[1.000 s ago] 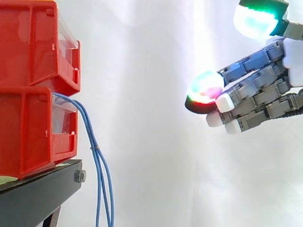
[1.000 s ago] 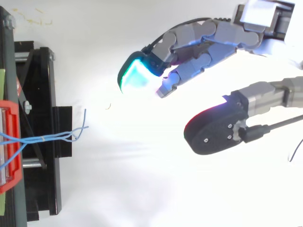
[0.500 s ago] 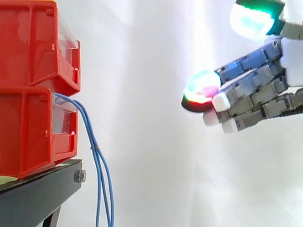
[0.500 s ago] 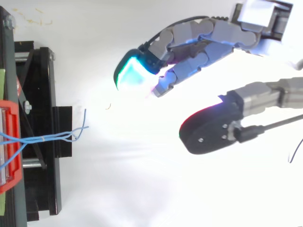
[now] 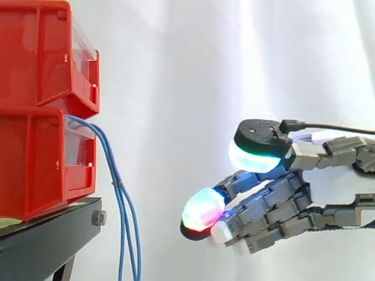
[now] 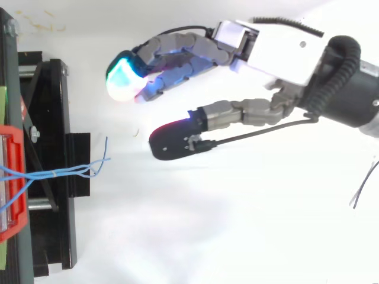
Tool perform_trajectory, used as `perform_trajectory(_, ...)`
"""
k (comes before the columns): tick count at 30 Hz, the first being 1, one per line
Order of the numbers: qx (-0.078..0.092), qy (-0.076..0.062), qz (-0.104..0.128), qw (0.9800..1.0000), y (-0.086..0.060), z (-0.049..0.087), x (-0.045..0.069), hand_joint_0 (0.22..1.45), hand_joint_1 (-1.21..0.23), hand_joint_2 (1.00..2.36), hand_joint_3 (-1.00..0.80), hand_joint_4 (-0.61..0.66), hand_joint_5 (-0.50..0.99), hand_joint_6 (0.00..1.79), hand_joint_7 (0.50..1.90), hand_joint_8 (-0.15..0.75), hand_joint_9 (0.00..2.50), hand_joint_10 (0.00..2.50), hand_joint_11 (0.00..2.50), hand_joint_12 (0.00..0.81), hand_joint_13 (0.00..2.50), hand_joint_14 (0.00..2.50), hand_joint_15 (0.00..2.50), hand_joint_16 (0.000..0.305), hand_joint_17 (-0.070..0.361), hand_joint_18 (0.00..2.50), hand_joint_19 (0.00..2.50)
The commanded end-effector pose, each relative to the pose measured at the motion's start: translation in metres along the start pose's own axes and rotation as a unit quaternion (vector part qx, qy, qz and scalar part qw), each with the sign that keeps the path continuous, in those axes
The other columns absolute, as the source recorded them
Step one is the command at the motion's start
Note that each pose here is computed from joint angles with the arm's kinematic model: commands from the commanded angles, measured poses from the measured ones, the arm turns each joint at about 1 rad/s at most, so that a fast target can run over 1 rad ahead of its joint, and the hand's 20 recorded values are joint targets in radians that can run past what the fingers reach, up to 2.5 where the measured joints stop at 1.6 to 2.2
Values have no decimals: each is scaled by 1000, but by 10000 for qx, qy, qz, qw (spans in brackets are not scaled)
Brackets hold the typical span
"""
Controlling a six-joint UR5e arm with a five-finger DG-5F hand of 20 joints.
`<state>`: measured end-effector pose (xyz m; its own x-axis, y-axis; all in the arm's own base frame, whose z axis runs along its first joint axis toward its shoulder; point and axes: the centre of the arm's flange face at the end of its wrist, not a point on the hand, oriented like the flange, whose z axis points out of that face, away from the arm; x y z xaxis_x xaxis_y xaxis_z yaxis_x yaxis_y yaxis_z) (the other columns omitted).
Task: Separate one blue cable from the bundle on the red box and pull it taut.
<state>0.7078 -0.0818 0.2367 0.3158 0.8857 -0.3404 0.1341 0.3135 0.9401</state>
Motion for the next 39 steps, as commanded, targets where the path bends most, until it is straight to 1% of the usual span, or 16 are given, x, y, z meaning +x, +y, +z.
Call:
perform_trajectory(1, -304, -141, -74, 9994, -9, 11, 15, 528, -649, 1000, -500, 319, -156, 502, 737, 309, 744, 5, 217, 391, 560, 5, 162, 46, 103, 451, 206)
perform_trajectory(2, -511, -202, -79, 9985, -6, 18, 21, 528, -652, 1000, -500, 324, -153, 502, 741, 309, 744, 5, 218, 390, 561, 5, 162, 46, 103, 451, 214)
perform_trajectory(4, -602, -226, -95, 9979, -12, 22, 28, 528, -652, 1000, -500, 324, -150, 502, 746, 308, 744, 5, 218, 390, 562, 5, 162, 46, 103, 454, 213)
perform_trajectory(6, -795, -224, -28, 9966, -13, 26, 44, 527, -656, 1000, -500, 327, -147, 502, 759, 308, 743, 6, 225, 390, 563, 5, 163, 46, 103, 455, 213)
perform_trajectory(12, -854, -145, -136, 9961, -9, 23, 60, 526, -659, 1000, -500, 346, -132, 502, 800, 309, 747, 6, 221, 390, 563, 5, 164, 46, 104, 457, 224)
perform_trajectory(14, -793, -101, -156, 9967, -22, 24, 66, 526, -659, 1000, -500, 350, -127, 503, 809, 310, 747, 5, 218, 390, 563, 5, 164, 46, 104, 458, 230)
perform_trajectory(16, -806, -104, -133, 9966, -22, 25, 67, 526, -660, 1000, -500, 357, -125, 503, 819, 310, 748, 6, 222, 392, 564, 5, 167, 46, 104, 463, 229)
perform_trajectory(18, -843, -95, -14, 9964, -34, 32, 77, 525, -660, 1000, -500, 358, -123, 503, 825, 312, 752, 5, 217, 392, 568, 7, 168, 46, 104, 465, 228)
perform_trajectory(22, -897, -82, 118, 9959, -30, 38, 81, 523, -661, 1000, -500, 360, -119, 503, 826, 313, 757, 6, 221, 394, 572, 5, 169, 46, 104, 467, 235)
perform_trajectory(27, -895, -55, 33, 9960, -36, 40, 87, 522, -662, 1000, -500, 359, -116, 503, 830, 313, 760, 5, 220, 392, 576, 5, 171, 46, 104, 467, 238)
perform_trajectory(28, -951, -61, 62, 9954, -44, 42, 91, 523, -661, 1000, -500, 359, -116, 503, 830, 313, 761, 7, 219, 392, 575, 5, 174, 46, 104, 472, 244)
perform_trajectory(30, -975, -71, 85, 9952, -46, 43, 93, 524, -661, 1000, -500, 365, -109, 503, 857, 315, 764, 5, 214, 392, 578, 5, 175, 46, 104, 476, 245)
perform_trajectory(31, -1083, -91, 129, 9940, -44, 45, 93, 524, -661, 1000, -500, 366, -106, 503, 863, 316, 765, 6, 221, 392, 578, 7, 175, 46, 104, 476, 245)
perform_trajectory(34, -1163, -95, 130, 9931, -35, 48, 94, 529, -660, 1000, -500, 367, -97, 503, 924, 314, 772, 7, 229, 390, 584, 5, 175, 46, 103, 481, 246)
perform_trajectory(38, -1154, -51, 113, 9932, -29, 50, 96, 549, -658, 1002, -466, 316, -76, 503, 1103, 311, 782, 6, 236, 383, 589, 6, 177, 45, 100, 484, 253)
perform_trajectory(39, -1177, -2, 107, 9930, -21, 53, 96, 561, -660, 1004, -439, 268, -69, 503, 1214, 312, 781, 6, 238, 380, 588, 6, 175, 44, 98, 487, 258)
